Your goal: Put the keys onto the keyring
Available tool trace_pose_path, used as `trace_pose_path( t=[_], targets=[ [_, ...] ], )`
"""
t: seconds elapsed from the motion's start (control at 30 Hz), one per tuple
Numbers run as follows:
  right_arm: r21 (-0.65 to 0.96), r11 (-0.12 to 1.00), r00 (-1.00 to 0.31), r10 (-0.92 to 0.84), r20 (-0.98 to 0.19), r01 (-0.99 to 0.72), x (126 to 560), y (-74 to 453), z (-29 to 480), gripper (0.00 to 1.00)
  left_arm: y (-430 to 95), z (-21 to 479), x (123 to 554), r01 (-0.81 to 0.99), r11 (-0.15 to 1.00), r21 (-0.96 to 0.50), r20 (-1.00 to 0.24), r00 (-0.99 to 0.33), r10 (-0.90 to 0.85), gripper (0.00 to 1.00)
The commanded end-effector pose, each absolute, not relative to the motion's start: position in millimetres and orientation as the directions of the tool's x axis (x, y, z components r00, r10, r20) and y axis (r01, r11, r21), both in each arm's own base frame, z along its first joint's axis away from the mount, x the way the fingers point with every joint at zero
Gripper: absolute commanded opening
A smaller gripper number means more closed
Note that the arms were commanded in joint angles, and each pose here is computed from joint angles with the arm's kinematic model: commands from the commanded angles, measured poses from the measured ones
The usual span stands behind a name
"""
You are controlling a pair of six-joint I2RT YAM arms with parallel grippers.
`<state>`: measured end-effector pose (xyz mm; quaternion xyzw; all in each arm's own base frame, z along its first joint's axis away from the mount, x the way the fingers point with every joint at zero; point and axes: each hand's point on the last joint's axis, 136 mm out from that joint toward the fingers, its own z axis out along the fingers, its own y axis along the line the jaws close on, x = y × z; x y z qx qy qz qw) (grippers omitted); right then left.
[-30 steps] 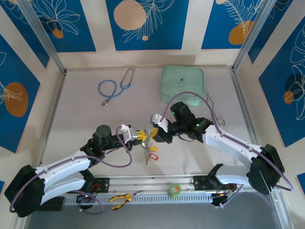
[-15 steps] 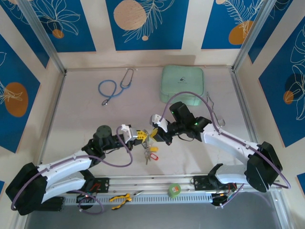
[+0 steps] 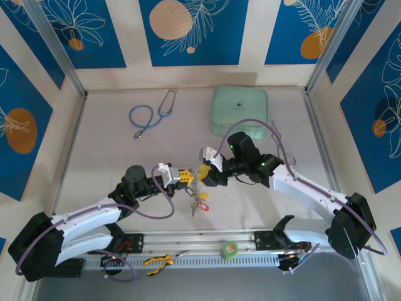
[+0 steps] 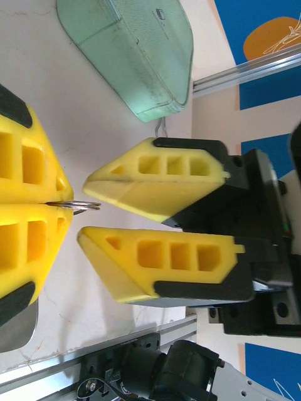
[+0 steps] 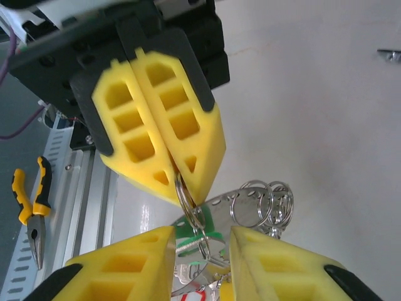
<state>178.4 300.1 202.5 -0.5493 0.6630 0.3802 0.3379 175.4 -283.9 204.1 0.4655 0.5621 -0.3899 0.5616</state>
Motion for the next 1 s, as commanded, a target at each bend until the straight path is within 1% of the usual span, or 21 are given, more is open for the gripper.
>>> trace_pose_path(
  t=[0.0, 0.37, 0.67, 0.8, 0.87, 0.9, 0.93, 0.97],
  targets=[
    [0.142, 0.075, -0.160, -0.441, -0.883, -0.987, 173, 301, 208, 0.29, -286, 217, 171, 0.965, 0.244, 0.096, -0.995, 0.091, 0.034, 0.00],
    [0.149, 0.066, -0.163, -0.433, -0.887, -0.987, 177, 307, 206, 0.23, -287, 220, 171, 0.966, 0.239, 0.101, -0.995, 0.097, 0.026, 0.00],
    [0.149, 0.063, -0.161, -0.454, -0.876, -0.987, 178, 308, 197, 0.21, -288, 220, 171, 0.966, 0.235, 0.102, -0.995, 0.100, 0.022, 0.00],
    [0.151, 0.052, -0.158, -0.453, -0.877, -0.987, 177, 309, 196, 0.11, -289, 220, 171, 0.967, 0.233, 0.100, -0.995, 0.098, 0.018, 0.00],
    [0.152, 0.035, -0.152, -0.443, -0.883, -0.988, 175, 310, 200, 0.03, -289, 220, 172, 0.967, 0.235, 0.097, -0.995, 0.096, 0.018, 0.00],
    [0.150, 0.031, -0.148, -0.442, -0.885, -0.988, 175, 310, 201, 0.00, -289, 220, 173, 0.966, 0.240, 0.096, -0.995, 0.094, 0.020, 0.00],
    [0.145, 0.030, -0.143, -0.443, -0.885, -0.989, 175, 310, 202, 0.00, -288, 220, 176, 0.961, 0.258, 0.096, -0.995, 0.093, 0.022, 0.04],
    [0.140, 0.034, -0.140, -0.448, -0.883, -0.990, 176, 310, 202, 0.00, -287, 220, 179, 0.957, 0.276, 0.094, -0.996, 0.090, 0.025, 0.13]
  ],
)
